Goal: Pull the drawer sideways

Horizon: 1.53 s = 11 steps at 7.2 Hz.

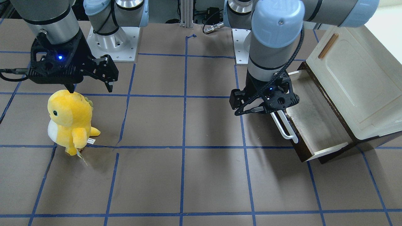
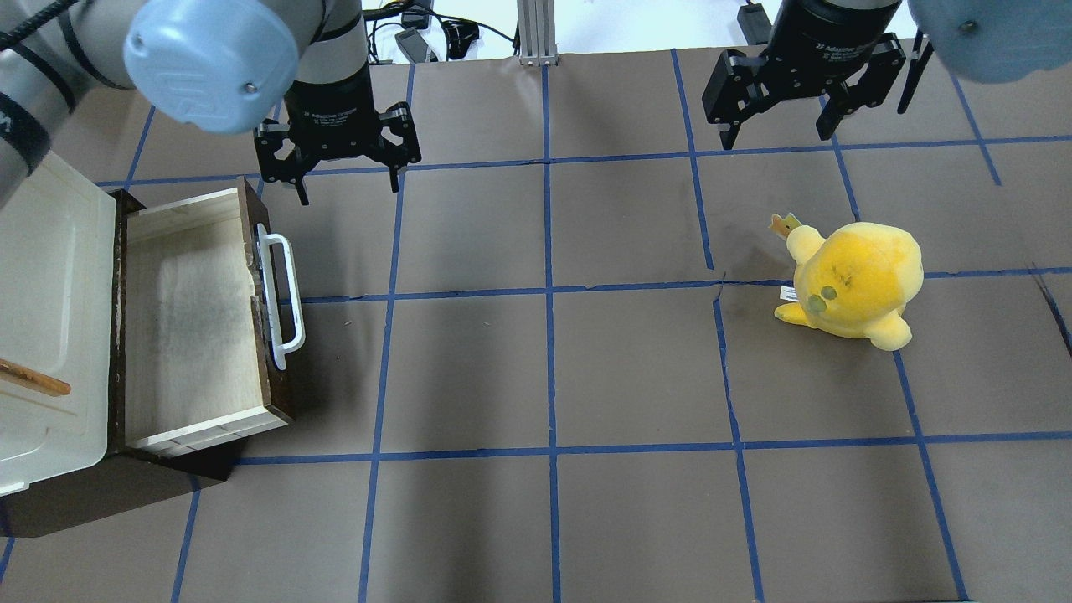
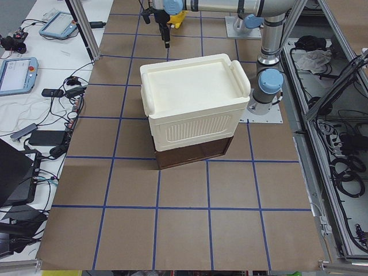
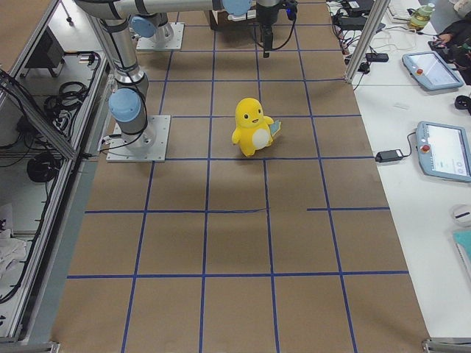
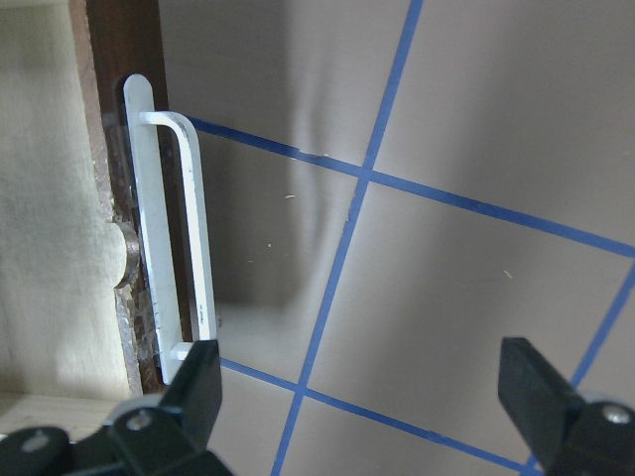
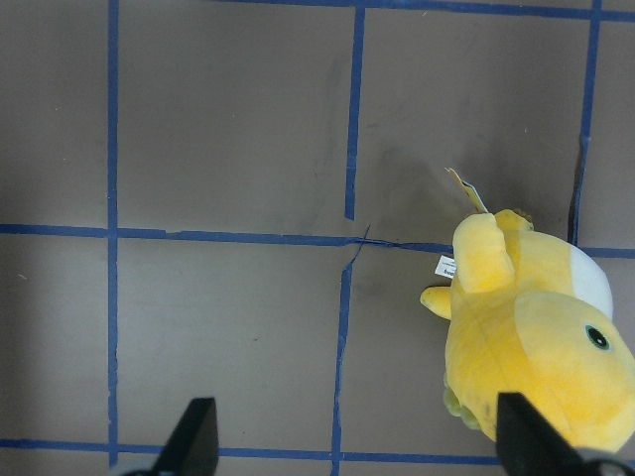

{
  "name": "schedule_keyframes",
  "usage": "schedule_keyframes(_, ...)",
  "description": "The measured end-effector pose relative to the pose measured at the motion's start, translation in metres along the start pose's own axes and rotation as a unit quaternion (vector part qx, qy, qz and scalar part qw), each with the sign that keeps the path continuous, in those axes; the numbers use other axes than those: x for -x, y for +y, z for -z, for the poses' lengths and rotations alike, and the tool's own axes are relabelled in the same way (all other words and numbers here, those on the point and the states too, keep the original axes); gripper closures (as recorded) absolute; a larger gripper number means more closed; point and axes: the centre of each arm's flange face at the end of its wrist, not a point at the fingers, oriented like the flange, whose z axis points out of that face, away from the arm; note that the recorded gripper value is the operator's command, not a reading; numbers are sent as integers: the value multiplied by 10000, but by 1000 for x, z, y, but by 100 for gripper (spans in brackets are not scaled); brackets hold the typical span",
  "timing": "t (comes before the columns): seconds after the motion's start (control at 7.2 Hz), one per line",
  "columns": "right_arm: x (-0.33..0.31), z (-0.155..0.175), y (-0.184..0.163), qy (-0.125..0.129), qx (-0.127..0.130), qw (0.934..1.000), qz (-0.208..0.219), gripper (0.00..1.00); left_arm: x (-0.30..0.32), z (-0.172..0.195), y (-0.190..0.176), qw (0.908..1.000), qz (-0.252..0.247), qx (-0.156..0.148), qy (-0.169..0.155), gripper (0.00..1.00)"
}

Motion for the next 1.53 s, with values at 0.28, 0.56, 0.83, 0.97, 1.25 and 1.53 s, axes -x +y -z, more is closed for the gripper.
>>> schedule_keyframes(0.28,0,0,0,0,0,10000,0,0,30,19,-2,9989,-239,-63,398,0)
schedule_keyframes(0.56,0,0,0,2,0,10000,0,0,56,33,-2,9976,-246,-156,624,0)
schedule_keyframes(0.83,0,0,0,0,0,10000,0,0,82,39,-6,9948,-606,-227,788,0)
schedule_keyframes(0.97,0,0,0,2,1,10000,0,0,93,39,-7,9933,-789,-256,808,0)
schedule_keyframes(1.25,0,0,0,2,0,10000,2,0,100,35,-5,9911,-1016,-324,799,0)
schedule_keyframes(1.53,0,0,0,0,1,10000,2,0,100,32,-5,9866,-1365,-434,776,0)
